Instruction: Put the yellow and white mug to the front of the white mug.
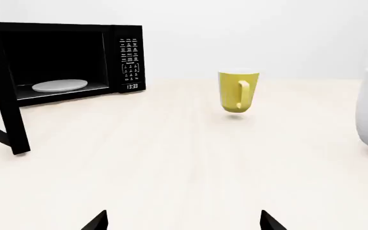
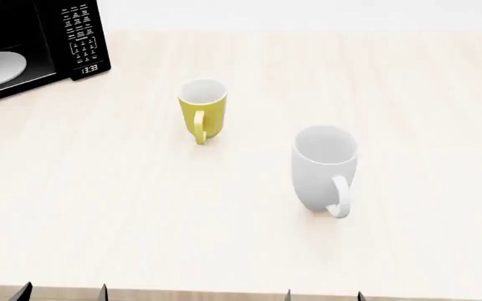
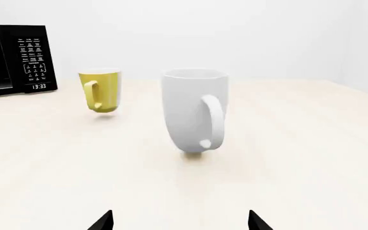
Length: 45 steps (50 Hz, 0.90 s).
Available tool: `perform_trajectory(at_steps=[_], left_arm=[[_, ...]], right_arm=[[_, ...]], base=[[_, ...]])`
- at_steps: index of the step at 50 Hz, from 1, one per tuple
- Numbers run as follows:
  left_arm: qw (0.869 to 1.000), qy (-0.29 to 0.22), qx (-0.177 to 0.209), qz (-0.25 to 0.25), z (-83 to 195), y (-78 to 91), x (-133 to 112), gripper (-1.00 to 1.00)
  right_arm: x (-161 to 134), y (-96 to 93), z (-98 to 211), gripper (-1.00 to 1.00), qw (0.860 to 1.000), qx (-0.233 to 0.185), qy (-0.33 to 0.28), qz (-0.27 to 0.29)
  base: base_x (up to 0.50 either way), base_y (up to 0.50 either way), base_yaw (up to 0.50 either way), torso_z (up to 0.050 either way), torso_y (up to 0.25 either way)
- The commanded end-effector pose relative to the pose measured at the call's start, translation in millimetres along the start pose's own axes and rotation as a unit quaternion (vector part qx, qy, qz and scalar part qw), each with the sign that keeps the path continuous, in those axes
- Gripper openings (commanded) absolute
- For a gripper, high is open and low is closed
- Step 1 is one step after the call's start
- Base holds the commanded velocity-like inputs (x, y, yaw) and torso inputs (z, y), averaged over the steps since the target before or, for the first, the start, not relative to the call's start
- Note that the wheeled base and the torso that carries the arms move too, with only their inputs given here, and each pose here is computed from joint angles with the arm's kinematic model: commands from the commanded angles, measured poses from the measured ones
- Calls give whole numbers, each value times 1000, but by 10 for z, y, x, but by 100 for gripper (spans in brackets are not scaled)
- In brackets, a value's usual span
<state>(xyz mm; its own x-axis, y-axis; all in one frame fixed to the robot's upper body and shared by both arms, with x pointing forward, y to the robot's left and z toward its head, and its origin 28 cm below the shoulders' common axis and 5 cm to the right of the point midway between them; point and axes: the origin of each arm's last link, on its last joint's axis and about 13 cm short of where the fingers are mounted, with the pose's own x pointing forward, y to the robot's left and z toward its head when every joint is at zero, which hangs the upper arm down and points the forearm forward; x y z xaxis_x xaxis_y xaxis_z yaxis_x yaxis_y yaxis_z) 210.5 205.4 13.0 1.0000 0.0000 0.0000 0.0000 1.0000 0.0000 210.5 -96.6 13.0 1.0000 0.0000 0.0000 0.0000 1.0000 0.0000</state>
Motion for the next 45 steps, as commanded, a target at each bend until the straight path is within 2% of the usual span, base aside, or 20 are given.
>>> perform_trajectory(at_steps=[1, 3, 6, 13, 18, 28, 33, 41, 45], left_arm=[[1000, 0, -1, 1, 1, 4, 6, 100], [1000, 0, -2, 2, 3, 10, 9, 100], [1000, -1, -2, 3, 10, 15, 10, 100], [1000, 0, -5, 4, 6, 16, 18, 100], [1000, -2, -5, 3, 8, 14, 15, 100], [1000, -11, -8, 8, 53, 47, 18, 100], [1000, -12, -9, 16, 65, 85, 43, 100], [999, -18, -23, 16, 98, 135, 58, 100], [999, -22, -24, 12, 95, 131, 57, 100]], right_arm=[[8, -2, -9, 100, 1000, 4, 4, -8], [16, -3, -12, 100, 1000, 4, 16, -8], [1, 2, -2, 100, 1000, -20, 9, -10], [-1, -8, -2, 100, 1000, -21, 9, -10], [-11, -19, 11, 100, 1000, -3, 1, -4], [-29, -137, 72, 100, 997, 75, 2, -19], [-41, -223, 97, 100, 996, 75, -4, -44], [-91, -253, 145, 100, 996, 78, -18, -30], [-99, -240, 146, 100, 997, 65, -21, -28]], base=[[0, 0, 0, 0, 0], [0, 0, 0, 0, 0], [0, 0, 0, 0, 0], [0, 0, 0, 0, 0], [0, -6, 0, 0, 0], [57, -500, 0, 0, 0], [111, -498, 0, 0, 0], [383, -285, 0, 0, 0], [500, -53, 0, 0, 0]])
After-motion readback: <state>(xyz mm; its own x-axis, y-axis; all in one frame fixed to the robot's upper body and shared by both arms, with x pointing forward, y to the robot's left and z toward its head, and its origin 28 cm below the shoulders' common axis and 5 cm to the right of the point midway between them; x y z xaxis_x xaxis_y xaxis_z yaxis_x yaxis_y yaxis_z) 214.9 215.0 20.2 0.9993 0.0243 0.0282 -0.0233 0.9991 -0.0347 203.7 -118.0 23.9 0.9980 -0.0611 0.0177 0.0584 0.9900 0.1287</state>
